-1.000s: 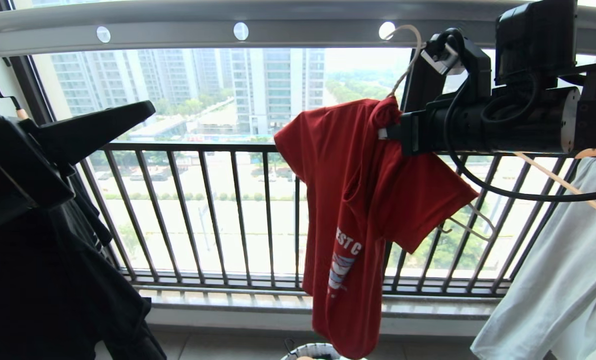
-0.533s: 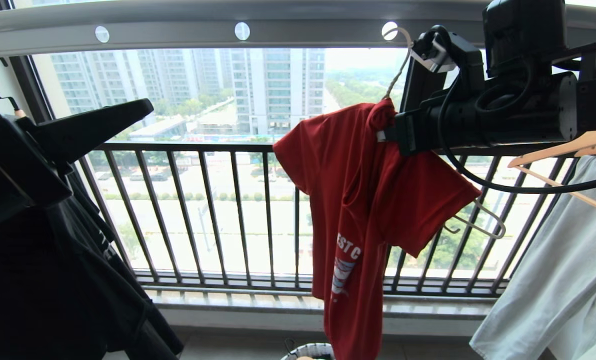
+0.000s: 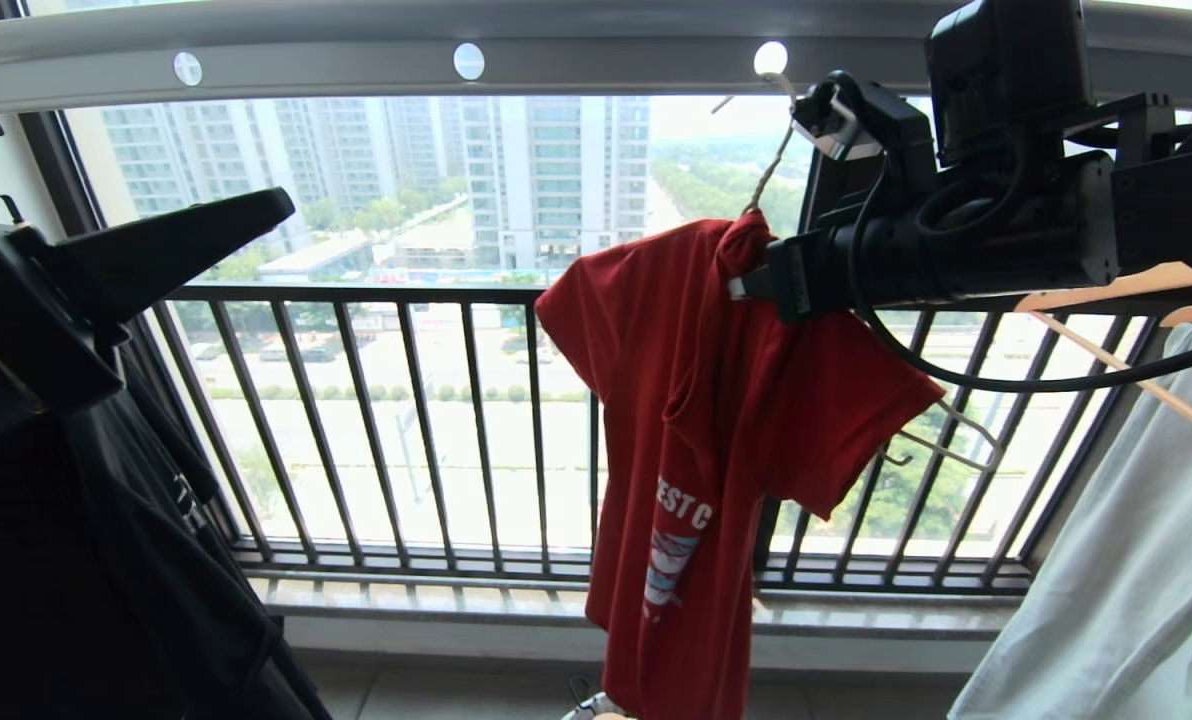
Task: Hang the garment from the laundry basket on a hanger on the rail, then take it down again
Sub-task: Hang the clothes rack on the clothesline
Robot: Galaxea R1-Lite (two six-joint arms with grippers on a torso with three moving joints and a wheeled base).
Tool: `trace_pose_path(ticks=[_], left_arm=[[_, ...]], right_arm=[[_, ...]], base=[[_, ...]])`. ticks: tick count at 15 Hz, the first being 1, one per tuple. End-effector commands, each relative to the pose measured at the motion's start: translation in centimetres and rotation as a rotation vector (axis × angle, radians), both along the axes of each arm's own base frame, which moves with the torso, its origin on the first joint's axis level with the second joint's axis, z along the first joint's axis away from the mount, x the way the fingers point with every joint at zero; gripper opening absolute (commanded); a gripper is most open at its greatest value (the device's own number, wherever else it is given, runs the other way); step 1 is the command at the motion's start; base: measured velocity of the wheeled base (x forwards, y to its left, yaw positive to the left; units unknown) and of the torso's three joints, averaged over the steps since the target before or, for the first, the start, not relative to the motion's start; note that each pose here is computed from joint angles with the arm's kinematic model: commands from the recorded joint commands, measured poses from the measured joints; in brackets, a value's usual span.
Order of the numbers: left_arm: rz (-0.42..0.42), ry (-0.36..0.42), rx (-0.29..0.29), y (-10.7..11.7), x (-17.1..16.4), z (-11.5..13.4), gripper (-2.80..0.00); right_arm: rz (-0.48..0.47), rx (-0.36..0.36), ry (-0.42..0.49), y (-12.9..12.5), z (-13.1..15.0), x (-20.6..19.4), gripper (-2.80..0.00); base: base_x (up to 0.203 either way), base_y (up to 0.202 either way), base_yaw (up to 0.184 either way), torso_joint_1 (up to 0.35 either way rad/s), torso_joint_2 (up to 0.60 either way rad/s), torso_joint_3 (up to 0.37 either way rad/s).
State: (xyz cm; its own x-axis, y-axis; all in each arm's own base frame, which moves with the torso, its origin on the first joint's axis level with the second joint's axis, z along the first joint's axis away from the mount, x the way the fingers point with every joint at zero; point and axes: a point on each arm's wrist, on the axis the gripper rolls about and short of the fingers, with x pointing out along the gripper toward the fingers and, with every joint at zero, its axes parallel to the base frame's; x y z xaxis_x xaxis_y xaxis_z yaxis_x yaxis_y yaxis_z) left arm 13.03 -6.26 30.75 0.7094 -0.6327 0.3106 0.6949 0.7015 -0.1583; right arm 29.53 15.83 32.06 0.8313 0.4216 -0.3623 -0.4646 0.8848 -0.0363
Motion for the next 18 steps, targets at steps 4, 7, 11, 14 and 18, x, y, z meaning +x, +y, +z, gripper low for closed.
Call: trace_pose_path(ticks=[4, 7, 11, 14, 18], left_arm=[[-0.003, -0.01, -0.007, 0.1, -0.3, 0.2, -2.8], [-0.004, -0.011, -0.007, 0.1, -0.4, 0.2, -2.8], [-0.007, -0.02, -0.012, 0.3, -0.7, 0.3, -2.8], [-0.011, -0.001, -0.003, 0.1, -0.4, 0.1, -2.8], [-0.011, 0.033, 0.012, -0.3, 0.6, -0.5, -2.8]], right_arm=[[-0.018, -0.001, -0.003, -1.1, 0.5, -1.9, 0.0], [-0.042, -0.015, 0.021, -2.3, -0.1, -4.0, 0.0], [-0.116, -0.034, 0.021, -4.9, -0.5, -7.0, 0.0], [-0.146, -0.022, -0.007, -6.6, -0.1, -9.7, 0.0], [-0.169, 0.064, -0.052, -8.6, 0.9, -13.8, -2.8]], base=[[0.0, 0.0, 0.0, 0.0, 0.0, 0.0], [0.0, 0.0, 0.0, 0.0, 0.0, 0.0], [0.0, 0.0, 0.0, 0.0, 0.0, 0.0], [0.0, 0.0, 0.0, 0.0, 0.0, 0.0], [0.0, 0.0, 0.0, 0.0, 0.0, 0.0]])
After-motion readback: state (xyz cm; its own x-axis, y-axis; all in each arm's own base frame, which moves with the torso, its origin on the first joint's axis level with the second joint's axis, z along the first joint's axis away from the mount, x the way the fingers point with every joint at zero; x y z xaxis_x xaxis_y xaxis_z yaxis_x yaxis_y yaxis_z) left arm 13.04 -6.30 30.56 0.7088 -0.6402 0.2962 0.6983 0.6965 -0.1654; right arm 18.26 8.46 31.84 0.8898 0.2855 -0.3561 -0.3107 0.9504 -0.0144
